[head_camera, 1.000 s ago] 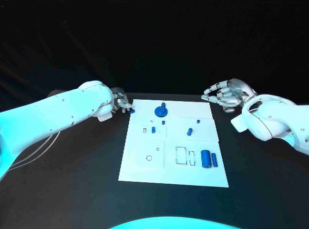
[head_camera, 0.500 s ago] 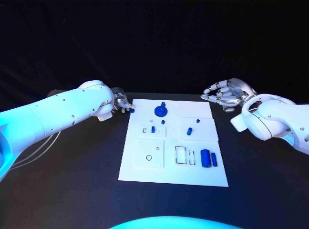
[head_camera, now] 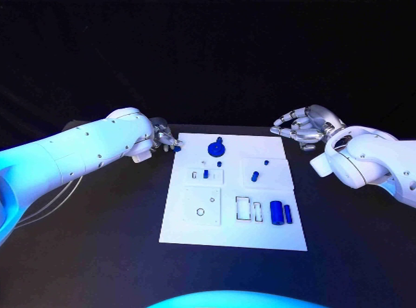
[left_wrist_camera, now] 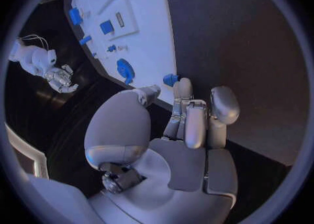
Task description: Assemble the parts on the task board
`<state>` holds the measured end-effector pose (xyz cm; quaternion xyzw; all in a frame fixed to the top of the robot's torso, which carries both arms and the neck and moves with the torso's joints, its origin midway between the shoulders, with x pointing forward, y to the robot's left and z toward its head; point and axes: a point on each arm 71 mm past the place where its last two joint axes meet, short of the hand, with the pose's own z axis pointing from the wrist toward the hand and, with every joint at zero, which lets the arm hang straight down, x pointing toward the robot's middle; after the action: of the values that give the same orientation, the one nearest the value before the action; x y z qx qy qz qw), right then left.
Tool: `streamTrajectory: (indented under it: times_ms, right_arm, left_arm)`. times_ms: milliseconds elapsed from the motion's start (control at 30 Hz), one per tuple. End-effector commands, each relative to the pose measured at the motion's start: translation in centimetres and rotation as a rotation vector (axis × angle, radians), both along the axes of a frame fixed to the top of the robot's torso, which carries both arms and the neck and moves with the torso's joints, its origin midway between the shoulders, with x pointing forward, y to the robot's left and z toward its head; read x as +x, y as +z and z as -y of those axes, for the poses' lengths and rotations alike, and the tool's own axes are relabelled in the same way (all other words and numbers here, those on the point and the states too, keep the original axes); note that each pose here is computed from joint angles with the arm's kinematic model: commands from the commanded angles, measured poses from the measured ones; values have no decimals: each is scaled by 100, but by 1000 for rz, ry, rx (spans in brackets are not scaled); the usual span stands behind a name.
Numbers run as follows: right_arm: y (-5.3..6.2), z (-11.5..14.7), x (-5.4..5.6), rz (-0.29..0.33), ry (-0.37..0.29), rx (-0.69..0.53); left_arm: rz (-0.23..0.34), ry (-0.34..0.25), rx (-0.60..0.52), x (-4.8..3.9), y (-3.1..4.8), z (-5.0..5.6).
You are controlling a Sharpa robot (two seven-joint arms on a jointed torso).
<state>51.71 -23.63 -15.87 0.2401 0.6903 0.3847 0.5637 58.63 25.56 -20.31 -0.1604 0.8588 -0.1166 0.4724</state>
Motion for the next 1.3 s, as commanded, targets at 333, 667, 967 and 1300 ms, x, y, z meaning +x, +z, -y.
streamTrajectory:
  times_ms: [333,667,967,1300]
  right_arm:
    - [-3,-8,-4,-1,4,-1]
    - [-3,-11,-4,-1,5,-1]
    - [-3,-15,-3,0,6,-2]
    - [-2,-19,-3,0,7,-2]
  left_arm:
    - [-9,5,36,12,-4,19]
    - [-13,7,48,15,-8,32]
    - [-7,0,43,19,-5,49]
    - [-11,0,46,23,-10,59]
